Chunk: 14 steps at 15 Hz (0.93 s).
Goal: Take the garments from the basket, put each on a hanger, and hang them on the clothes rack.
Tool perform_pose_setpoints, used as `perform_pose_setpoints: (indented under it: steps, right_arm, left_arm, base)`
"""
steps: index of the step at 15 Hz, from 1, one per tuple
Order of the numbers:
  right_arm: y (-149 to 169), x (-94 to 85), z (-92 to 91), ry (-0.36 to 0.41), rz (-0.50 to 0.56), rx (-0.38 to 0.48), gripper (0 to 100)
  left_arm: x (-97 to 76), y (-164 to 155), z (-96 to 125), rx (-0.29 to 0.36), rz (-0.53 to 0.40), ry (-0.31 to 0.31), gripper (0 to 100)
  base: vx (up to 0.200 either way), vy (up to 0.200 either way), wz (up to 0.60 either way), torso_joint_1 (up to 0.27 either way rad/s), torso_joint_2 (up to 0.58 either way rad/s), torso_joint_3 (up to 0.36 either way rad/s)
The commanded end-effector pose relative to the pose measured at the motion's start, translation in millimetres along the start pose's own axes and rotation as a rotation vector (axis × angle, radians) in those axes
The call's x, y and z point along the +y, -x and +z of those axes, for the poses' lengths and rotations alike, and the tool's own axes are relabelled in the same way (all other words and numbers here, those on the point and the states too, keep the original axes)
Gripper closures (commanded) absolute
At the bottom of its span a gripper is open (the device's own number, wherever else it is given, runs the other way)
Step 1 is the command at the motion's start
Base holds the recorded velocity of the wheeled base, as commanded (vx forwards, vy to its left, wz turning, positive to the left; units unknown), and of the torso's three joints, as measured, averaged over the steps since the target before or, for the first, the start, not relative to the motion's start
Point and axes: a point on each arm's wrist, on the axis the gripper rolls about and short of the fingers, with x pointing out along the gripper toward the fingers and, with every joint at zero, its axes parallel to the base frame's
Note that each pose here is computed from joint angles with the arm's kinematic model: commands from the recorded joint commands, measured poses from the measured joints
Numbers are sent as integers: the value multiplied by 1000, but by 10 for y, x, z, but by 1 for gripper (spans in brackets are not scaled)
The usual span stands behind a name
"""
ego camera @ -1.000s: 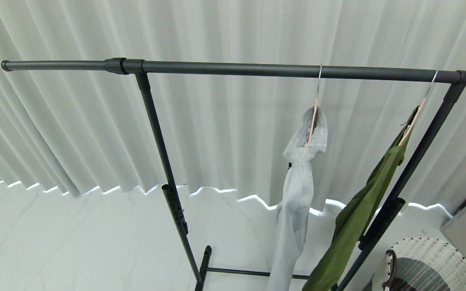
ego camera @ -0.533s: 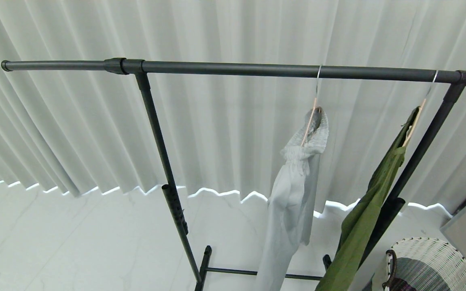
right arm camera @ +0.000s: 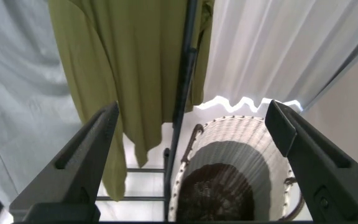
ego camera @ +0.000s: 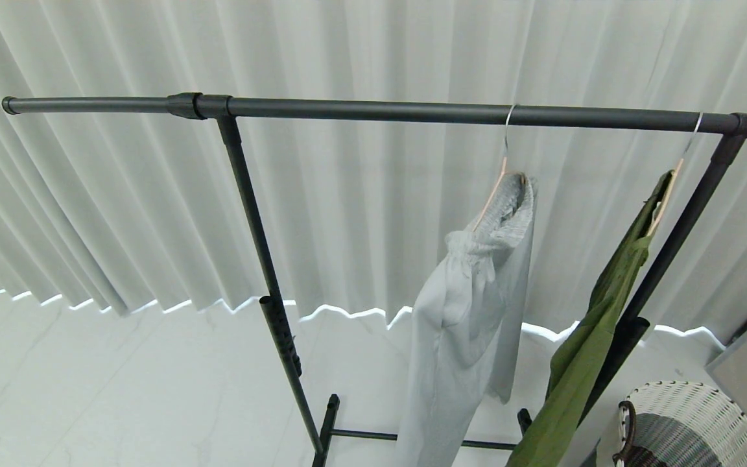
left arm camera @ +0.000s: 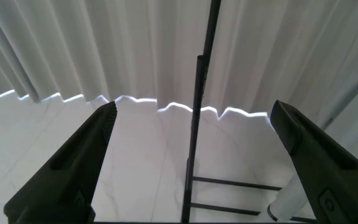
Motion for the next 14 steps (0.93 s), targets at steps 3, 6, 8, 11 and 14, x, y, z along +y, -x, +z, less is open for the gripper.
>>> perform_pose_setpoints:
  steps: [3, 6, 8, 11, 14]
  right_arm:
    - [0, 0, -1, 0, -2, 0, 0]
    - [1, 0, -2, 0, -1, -1, 0]
    - [1, 0, -2, 0, -1, -1, 0]
    - [1, 0, -2, 0, -2, -1, 0]
    - [0, 0, -1, 0, -1, 0, 0]
  left_arm:
    - [0, 2, -1, -2, 0, 0, 0]
    - [0, 2, -1, -2, 0, 0, 0]
    - [0, 2, -1, -2, 0, 0, 0]
    - [0, 2, -1, -2, 0, 0, 0]
    - [0, 2, 1, -4, 0, 0, 0]
  base:
    - [0, 0, 0, 0, 0, 0]
    - [0, 0, 0, 0, 0, 0]
    - [0, 0, 0, 0, 0, 0]
    - [0, 0, 0, 0, 0, 0]
    - [0, 0, 0, 0, 0, 0]
